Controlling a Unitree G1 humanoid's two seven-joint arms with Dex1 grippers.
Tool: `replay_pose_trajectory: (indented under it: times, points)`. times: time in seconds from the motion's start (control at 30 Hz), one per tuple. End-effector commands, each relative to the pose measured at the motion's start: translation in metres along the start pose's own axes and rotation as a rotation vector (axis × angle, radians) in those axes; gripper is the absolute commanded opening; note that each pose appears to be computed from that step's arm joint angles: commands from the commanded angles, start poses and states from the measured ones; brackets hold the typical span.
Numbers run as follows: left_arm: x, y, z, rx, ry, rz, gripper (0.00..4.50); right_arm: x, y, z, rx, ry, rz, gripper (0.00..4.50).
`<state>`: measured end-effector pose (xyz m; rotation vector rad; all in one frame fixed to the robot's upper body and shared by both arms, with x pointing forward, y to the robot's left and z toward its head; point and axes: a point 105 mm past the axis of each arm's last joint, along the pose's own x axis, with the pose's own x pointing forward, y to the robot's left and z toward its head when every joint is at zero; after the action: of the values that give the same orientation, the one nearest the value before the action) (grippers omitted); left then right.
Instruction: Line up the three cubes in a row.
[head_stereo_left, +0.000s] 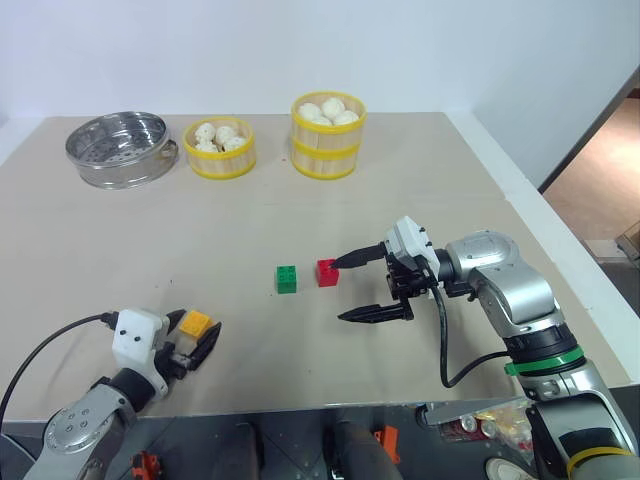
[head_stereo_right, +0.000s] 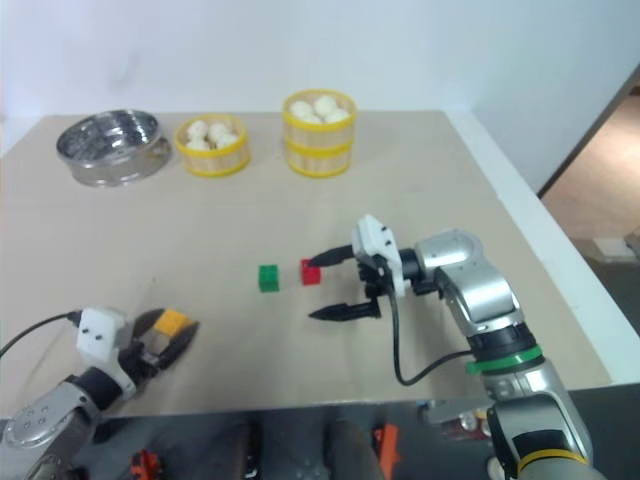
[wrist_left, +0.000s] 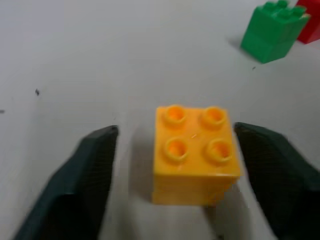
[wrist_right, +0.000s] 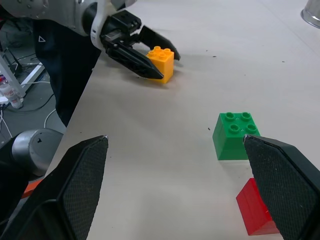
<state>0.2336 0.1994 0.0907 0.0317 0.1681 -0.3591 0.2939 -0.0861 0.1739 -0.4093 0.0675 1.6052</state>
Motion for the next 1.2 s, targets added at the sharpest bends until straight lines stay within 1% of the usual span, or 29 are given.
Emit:
replay_pose_trajectory:
  times: [0.03, 0.13, 0.23, 0.33, 0.4, 0.47, 0.63, 0.73, 0.83, 1.03, 1.2]
  points:
    - [0.002, 0.001, 0.006, 0.051, -0.018, -0.01, 2.27, -0.002, -0.005, 0.015, -0.018, -0.052, -0.03, 4.5]
    - [0.004, -0.001, 0.006, 0.07, -0.012, -0.027, 1.38, -0.002, -0.006, 0.018, -0.027, -0.069, -0.047, 4.5]
    - [0.006, -0.001, 0.01, 0.092, -0.023, -0.047, 1.36, -0.003, -0.007, 0.019, -0.033, -0.072, -0.06, 4.5]
    - [0.015, 0.002, 0.024, 0.166, -0.063, -0.107, 1.36, -0.005, -0.01, 0.019, -0.036, -0.064, -0.078, 4.5]
    - [0.023, 0.006, 0.037, 0.24, -0.085, -0.202, 1.36, -0.007, -0.013, 0.018, -0.044, -0.05, -0.091, 4.5]
    - [0.028, 0.008, 0.043, 0.337, -0.078, -0.328, 1.36, -0.009, -0.016, 0.018, -0.049, -0.042, -0.102, 4.5]
    - [0.035, 0.02, 0.046, 0.451, -0.021, -0.585, 1.36, -0.01, -0.022, 0.017, -0.06, -0.032, -0.118, 4.5]
    - [0.042, 0.024, 0.048, 0.474, 0.011, -0.712, 1.36, -0.009, -0.024, 0.017, -0.069, -0.024, -0.122, 4.5]
    - [0.05, 0.023, 0.053, 0.511, 0.001, -0.819, 1.36, -0.01, -0.026, 0.017, -0.076, -0.019, -0.13, 4.5]
    - [0.072, 0.026, 0.062, 0.522, -0.003, -0.896, 1.36, -0.012, -0.028, 0.018, -0.066, -0.025, -0.154, 4.5]
    - [0.082, 0.018, 0.06, 0.509, 0.001, -0.95, 1.36, -0.014, -0.029, 0.018, -0.069, -0.018, -0.168, 4.5]
